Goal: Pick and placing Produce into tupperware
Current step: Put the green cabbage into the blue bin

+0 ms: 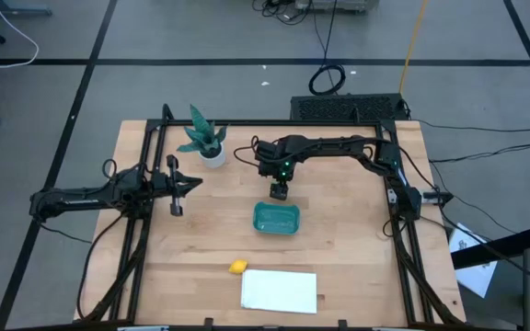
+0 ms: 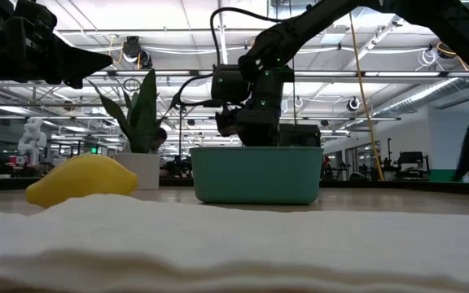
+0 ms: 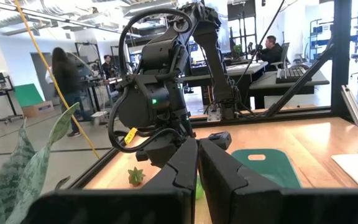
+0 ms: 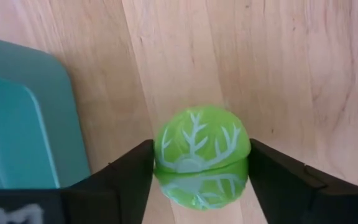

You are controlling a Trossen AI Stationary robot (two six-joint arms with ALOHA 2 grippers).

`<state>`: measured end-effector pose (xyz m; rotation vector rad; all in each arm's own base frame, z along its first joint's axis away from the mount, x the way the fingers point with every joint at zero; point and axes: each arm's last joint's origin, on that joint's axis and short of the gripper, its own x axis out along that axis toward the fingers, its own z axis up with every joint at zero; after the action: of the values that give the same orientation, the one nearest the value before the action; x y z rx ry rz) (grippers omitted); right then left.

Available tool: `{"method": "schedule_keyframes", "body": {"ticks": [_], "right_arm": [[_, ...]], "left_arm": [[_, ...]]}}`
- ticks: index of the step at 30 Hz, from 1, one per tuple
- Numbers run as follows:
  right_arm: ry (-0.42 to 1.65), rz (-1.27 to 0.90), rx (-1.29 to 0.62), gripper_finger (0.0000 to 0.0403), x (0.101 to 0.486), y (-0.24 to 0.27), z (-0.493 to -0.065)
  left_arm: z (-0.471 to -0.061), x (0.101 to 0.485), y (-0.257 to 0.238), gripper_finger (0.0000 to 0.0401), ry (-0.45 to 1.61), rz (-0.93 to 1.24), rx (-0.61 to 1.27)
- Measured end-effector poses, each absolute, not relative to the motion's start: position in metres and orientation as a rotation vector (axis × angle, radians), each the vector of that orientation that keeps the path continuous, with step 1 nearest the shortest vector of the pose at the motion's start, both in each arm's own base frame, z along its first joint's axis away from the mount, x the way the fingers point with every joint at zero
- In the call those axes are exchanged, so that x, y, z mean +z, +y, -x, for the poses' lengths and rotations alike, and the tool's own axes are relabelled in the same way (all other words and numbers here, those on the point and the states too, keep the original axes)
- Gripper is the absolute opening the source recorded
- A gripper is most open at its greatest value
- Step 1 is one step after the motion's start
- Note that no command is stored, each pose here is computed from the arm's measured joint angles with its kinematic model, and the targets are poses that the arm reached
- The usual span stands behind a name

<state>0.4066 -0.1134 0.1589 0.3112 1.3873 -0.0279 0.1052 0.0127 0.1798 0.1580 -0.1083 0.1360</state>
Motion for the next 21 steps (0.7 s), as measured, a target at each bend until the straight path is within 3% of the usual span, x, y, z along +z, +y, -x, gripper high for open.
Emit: {"method": "schedule_keyframes", "body": {"ticks": [5,21], "right_arm": [[1.386,-0.305,-0.023,0.0209,0.1593,-0.1134,-0.4066],[1.395,-0.27,0.01,0.0231,0.1594,-0.1128,-0.4057]], "left_arm": [[-0.1052,0.1799,0.0127,0.0026,-0.109,-0.158,0.136],[-0.1052,0.1797,0.0127,0.0026,-0.108,-0.162,0.136]]}}
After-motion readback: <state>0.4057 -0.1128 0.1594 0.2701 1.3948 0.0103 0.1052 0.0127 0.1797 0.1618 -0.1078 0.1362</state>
